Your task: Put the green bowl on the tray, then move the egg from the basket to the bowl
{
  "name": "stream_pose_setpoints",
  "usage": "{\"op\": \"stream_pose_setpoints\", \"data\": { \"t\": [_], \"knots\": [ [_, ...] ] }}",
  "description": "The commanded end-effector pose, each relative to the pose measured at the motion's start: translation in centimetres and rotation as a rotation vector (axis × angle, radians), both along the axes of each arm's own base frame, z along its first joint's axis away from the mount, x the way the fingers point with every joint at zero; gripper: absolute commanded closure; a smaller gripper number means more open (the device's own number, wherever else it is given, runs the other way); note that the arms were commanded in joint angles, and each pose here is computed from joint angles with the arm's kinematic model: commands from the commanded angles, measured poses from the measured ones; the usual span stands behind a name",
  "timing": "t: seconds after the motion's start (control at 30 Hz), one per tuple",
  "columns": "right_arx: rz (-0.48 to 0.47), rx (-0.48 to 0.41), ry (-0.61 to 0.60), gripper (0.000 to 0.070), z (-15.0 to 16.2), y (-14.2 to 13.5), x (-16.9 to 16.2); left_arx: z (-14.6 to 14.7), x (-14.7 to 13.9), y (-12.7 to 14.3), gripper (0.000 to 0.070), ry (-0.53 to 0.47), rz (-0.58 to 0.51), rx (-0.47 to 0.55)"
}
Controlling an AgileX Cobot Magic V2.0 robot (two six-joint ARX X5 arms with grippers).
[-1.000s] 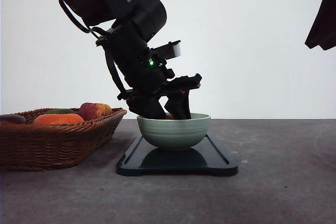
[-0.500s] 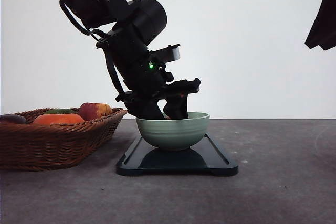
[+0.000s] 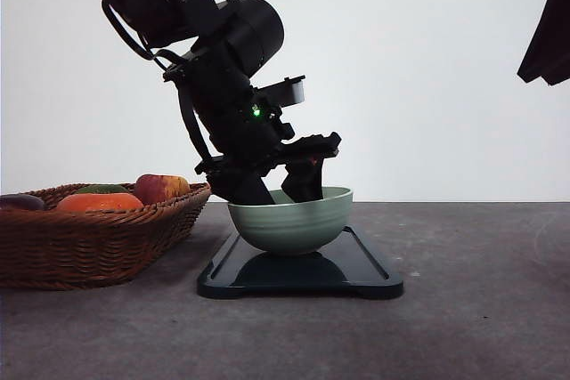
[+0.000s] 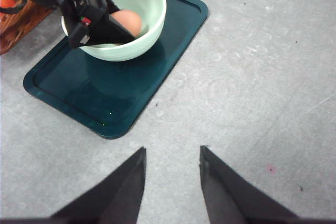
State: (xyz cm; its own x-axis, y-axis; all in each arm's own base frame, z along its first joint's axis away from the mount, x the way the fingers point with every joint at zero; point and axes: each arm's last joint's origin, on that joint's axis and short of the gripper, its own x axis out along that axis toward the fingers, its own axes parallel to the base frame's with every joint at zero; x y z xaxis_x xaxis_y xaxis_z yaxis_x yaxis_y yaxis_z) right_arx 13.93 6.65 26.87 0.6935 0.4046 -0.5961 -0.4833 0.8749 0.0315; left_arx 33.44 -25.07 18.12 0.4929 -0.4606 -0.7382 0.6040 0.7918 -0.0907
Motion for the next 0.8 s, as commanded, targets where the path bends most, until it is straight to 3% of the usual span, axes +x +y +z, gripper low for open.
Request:
{"op": "stream_pose_setpoints", "data": {
  "t": [0.0, 0.07, 0.37, 0.77],
  "knots": [
    [-0.002, 0.009, 0.002, 0.0502, 0.1, 0.1, 0.1, 0.4, 0.3, -0.8, 0.0265, 0.016, 0.005, -0.001],
    [-0.002, 0.009, 0.002, 0.0502, 0.1, 0.1, 0.1, 1.4, 0.5, -0.9, 0.0223, 0.036, 0.005, 0.017],
    [-0.002, 0.009, 0.002, 0.0502, 0.1, 0.1, 0.1, 6.5, 1.0, -0.4, 0.0223, 0.082, 0.025, 0.031],
    [-0.002, 0.009, 0.002, 0.0502, 0.1, 0.1, 0.1, 12.2, -1.9, 2.0, 0.0227, 0.000, 0.009, -0.013]
  ]
}}
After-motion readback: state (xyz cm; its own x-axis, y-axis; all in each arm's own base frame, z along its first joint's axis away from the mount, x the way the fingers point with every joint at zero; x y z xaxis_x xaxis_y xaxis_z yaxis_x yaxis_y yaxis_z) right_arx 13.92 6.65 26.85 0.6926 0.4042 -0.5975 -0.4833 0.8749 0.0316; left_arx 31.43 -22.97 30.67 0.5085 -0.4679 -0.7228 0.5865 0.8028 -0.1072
